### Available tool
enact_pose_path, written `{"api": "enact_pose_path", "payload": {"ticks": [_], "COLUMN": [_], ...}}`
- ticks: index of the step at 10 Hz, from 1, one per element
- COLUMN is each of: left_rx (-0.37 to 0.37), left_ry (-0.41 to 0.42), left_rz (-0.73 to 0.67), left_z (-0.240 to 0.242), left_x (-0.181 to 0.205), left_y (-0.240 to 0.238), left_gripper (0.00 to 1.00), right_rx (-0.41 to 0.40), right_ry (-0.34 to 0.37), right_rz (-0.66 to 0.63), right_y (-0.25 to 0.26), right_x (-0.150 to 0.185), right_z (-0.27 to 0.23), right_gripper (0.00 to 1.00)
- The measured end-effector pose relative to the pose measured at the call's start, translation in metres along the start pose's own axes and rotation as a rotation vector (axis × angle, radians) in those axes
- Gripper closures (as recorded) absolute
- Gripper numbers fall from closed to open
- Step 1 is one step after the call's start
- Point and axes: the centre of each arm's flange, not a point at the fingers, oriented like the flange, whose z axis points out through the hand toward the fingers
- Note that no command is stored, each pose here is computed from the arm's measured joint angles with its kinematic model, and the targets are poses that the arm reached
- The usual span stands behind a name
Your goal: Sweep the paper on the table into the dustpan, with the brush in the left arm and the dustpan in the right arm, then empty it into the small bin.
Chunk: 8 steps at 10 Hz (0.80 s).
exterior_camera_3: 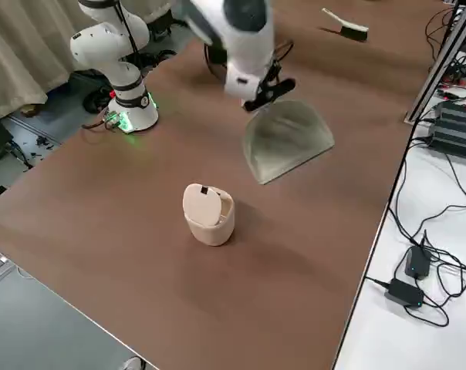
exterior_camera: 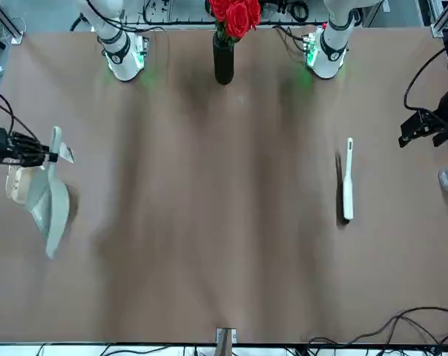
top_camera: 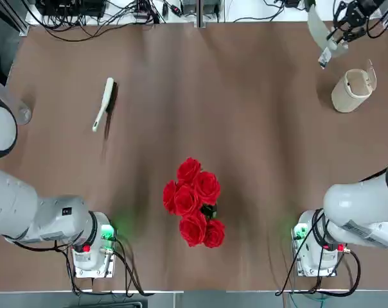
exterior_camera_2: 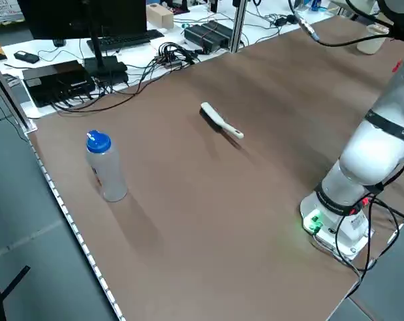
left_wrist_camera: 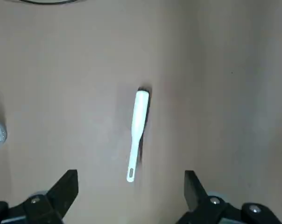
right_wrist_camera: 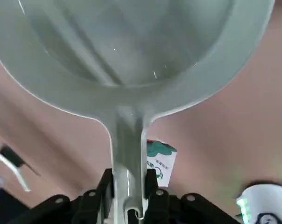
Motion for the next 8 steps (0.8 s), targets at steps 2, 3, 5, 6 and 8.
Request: {"api": "enact_pose_path", "payload": {"ticks": [2, 3, 5, 6, 8], "left_rx": [0.000, 0.000, 0.000, 0.000, 0.000], "left_ry": [0.000, 0.000, 0.000, 0.000, -0.001], "left_rz": [-0.003, -0.004, -0.010, -0.010, -0.010], "left_z": [0.000, 0.000, 0.000, 0.000, 0.000], "left_x": [0.000, 0.000, 0.000, 0.000, 0.000], "left_y": [-0.001, -0.002, -0.006, -0.006, -0.006], "left_gripper": [0.00, 0.00, 0.00, 0.00, 0.00], "right_rx": [-0.122, -0.161, -0.275, -0.314, -0.388], "right_ry": [0.032, 0.045, 0.076, 0.083, 0.079], "right_rz": [-0.185, -0.246, -0.391, -0.460, -0.652], "right_y": [-0.038, -0.056, -0.092, -0.112, -0.134], "right_x": [-0.019, -0.025, -0.037, -0.047, -0.058], "right_z": [0.011, 0.020, 0.043, 0.056, 0.078], "right_gripper": [0.67, 0.67, 0.67, 0.67, 0.67]}}
